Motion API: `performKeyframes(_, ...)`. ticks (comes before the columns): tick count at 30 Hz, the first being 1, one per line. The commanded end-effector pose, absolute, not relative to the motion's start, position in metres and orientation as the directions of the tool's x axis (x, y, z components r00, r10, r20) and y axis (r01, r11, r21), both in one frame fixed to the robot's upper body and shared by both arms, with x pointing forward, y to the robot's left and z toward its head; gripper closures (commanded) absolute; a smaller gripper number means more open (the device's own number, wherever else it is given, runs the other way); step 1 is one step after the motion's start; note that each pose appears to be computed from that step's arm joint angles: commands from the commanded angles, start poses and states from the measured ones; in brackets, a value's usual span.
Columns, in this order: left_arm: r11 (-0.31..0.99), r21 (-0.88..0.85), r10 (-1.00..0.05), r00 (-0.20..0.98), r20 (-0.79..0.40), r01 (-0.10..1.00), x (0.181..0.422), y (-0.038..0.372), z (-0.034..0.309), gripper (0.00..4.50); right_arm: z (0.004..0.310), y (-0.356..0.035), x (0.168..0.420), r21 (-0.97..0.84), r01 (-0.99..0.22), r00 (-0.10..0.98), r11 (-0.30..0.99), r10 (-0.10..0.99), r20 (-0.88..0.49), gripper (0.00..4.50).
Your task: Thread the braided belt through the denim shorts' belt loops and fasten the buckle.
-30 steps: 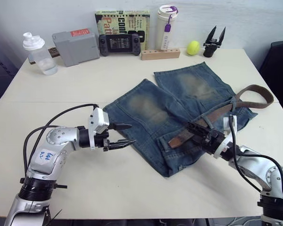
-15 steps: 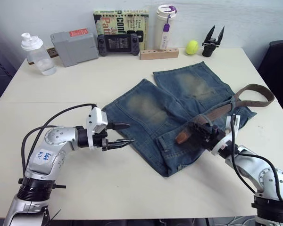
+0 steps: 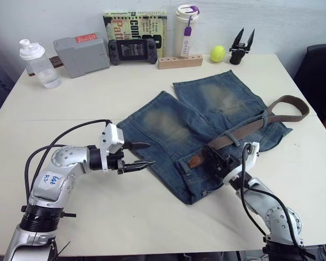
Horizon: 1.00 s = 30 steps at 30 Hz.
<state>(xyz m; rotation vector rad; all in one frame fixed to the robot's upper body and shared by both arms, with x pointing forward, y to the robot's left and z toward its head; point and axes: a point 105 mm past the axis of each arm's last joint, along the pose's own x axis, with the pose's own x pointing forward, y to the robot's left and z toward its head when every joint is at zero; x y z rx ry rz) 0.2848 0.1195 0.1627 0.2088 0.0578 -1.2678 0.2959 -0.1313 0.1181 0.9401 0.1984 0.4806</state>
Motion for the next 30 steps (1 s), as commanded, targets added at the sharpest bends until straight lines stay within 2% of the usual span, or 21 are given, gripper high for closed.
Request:
performKeyframes(1, 0.261, 0.155, -0.949, 0.283, -0.14, 0.953, 0.284, 0.119, 0.173, 1.33, 0.127, -0.11, 0.288, 0.837, -0.363, 0.837, 0.41, 0.539, 0.098, 4.45)
performKeyframes(8, 0.258, 0.15, -0.95, 0.28, -0.142, 0.954, 0.282, 0.117, 0.171, 1.33, 0.123, -0.078, 0.285, 0.832, -0.404, 0.766, 0.38, 0.638, 0.081, 4.45)
performKeyframes(16, 0.261, 0.145, -0.947, 0.282, -0.152, 0.954, 0.28, 0.117, 0.168, 1.33, 0.089, -0.051, 0.284, 0.801, -0.382, 0.666, 0.461, 0.739, -0.107, 4.45)
performKeyframes(21, 0.261, 0.147, -0.947, 0.283, -0.154, 0.954, 0.282, 0.117, 0.168, 1.33, 0.071, -0.06, 0.298, 0.71, -0.356, 0.712, 0.607, 0.669, -0.214, 4.45)
performKeyframes(24, 0.257, 0.151, -0.947, 0.279, -0.158, 0.955, 0.282, 0.116, 0.167, 1.33, 0.076, -0.07, 0.305, 0.715, -0.331, 0.758, 0.616, 0.625, -0.188, 4.45)
performKeyframes(25, 0.254, 0.152, -0.947, 0.277, -0.161, 0.955, 0.282, 0.116, 0.167, 1.33, 0.081, -0.072, 0.306, 0.737, -0.322, 0.77, 0.595, 0.617, -0.162, 3.63)
performKeyframes(30, 0.247, 0.152, -0.948, 0.271, -0.164, 0.957, 0.283, 0.114, 0.166, 1.33, 0.087, -0.092, 0.303, 0.757, -0.256, 0.814, 0.601, 0.556, -0.167, 1.53)
